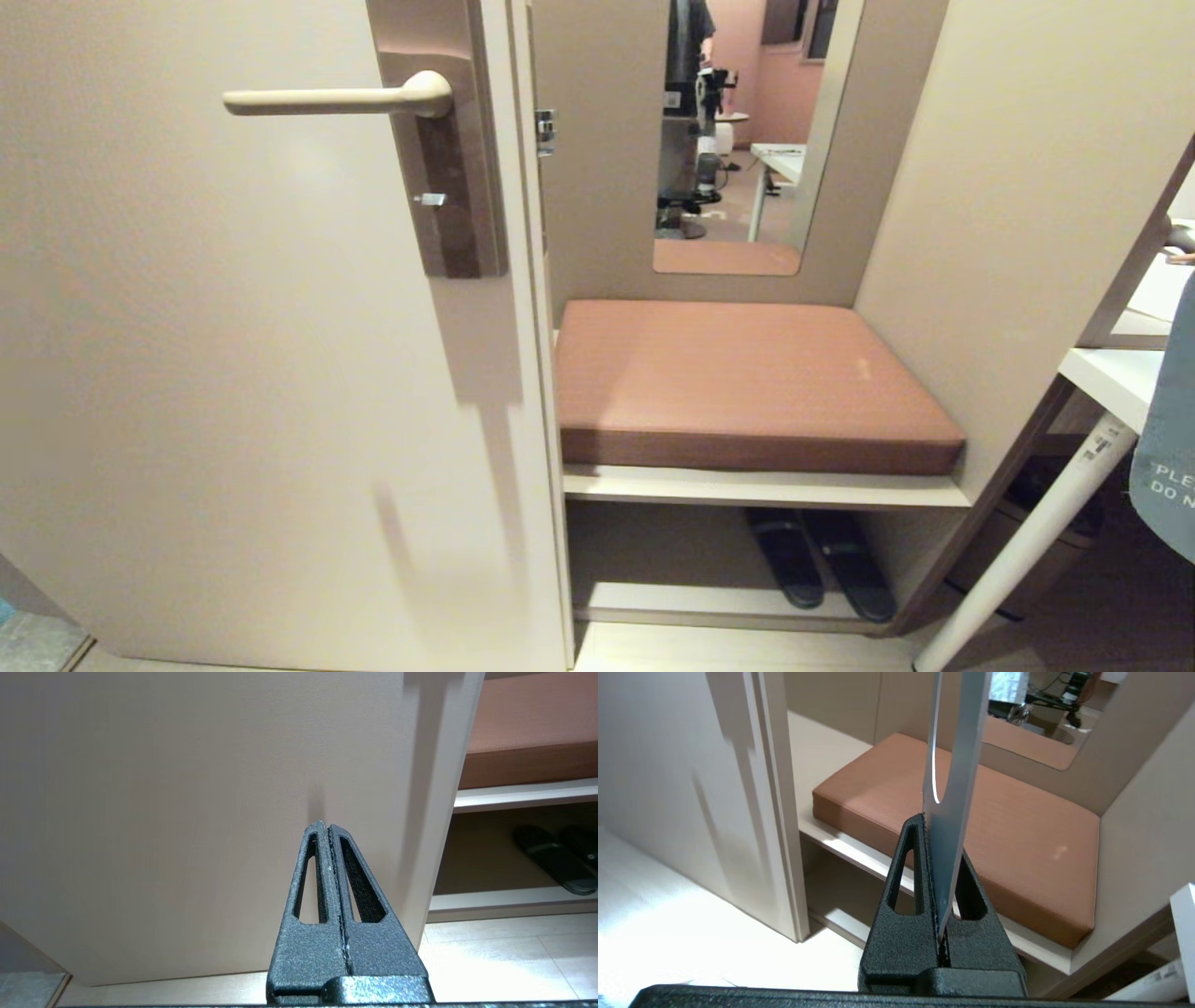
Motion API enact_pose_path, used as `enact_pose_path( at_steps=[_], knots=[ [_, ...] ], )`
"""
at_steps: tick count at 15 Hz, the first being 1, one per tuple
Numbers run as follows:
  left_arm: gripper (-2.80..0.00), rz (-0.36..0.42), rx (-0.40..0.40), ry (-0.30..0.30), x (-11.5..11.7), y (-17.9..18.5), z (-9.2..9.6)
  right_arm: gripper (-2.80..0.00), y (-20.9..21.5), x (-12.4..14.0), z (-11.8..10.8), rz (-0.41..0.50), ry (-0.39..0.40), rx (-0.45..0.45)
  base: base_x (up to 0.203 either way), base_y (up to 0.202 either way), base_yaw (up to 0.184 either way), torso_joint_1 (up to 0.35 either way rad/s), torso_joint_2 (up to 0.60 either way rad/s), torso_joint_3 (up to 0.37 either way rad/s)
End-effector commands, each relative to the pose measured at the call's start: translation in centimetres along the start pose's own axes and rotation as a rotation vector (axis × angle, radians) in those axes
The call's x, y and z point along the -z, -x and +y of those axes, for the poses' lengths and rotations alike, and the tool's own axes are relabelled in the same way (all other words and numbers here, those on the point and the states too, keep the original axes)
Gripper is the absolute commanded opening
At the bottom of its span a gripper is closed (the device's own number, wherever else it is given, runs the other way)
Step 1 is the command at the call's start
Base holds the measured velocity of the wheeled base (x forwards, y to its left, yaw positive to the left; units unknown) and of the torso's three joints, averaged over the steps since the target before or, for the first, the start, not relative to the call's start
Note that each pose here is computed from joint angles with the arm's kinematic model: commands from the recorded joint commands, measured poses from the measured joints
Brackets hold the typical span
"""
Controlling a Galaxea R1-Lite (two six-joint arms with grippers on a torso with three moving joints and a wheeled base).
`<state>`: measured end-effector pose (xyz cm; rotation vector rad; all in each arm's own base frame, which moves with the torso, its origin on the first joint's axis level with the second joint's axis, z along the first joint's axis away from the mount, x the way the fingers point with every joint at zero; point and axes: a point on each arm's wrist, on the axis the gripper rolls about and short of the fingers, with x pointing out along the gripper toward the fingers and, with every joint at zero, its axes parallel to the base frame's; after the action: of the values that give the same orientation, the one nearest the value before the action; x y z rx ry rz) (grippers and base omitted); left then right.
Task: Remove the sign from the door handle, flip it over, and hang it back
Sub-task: Hand it to the other hand
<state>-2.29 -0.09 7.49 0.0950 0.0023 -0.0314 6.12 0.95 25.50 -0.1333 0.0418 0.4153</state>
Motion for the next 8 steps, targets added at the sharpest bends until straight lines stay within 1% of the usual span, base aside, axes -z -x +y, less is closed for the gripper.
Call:
enact_pose_path(
  at_steps=[1,4,5,6,7,8],
  knots=[
    [-2.8,0.002,0.003,-0.001,0.0,0.0,0.0,-2.8,-0.7,0.0,-0.3,0.019,-0.002,-0.013,0.0,0.0,0.0,0.0,0.0,0.0],
    [-2.8,0.002,0.003,-0.002,0.0,0.0,0.0,-2.8,-0.6,-0.3,-0.2,0.003,0.004,-0.044,0.0,0.0,0.0,0.0,0.0,0.0],
    [-2.8,0.002,0.005,-0.014,0.0,0.0,0.0,-2.8,-0.7,-0.3,-0.2,0.004,0.002,-0.065,0.0,0.0,0.0,0.0,0.0,0.0],
    [-2.8,0.001,0.011,-0.039,0.0,0.0,0.0,-2.8,-0.8,-0.3,-0.2,0.007,0.009,-0.079,0.0,0.0,0.0,0.0,0.0,0.0],
    [-2.8,-0.011,0.016,-0.052,-0.3,0.1,0.0,-2.8,-1.0,-0.3,-0.3,0.01,0.016,-0.083,0.0,0.0,0.0,0.0,0.0,0.0],
    [-2.8,-0.027,0.028,-0.053,-1.1,0.2,0.0,-2.8,-1.1,-0.4,-0.3,0.01,0.016,-0.084,0.0,0.0,0.0,0.0,0.0,0.0]
  ],
)
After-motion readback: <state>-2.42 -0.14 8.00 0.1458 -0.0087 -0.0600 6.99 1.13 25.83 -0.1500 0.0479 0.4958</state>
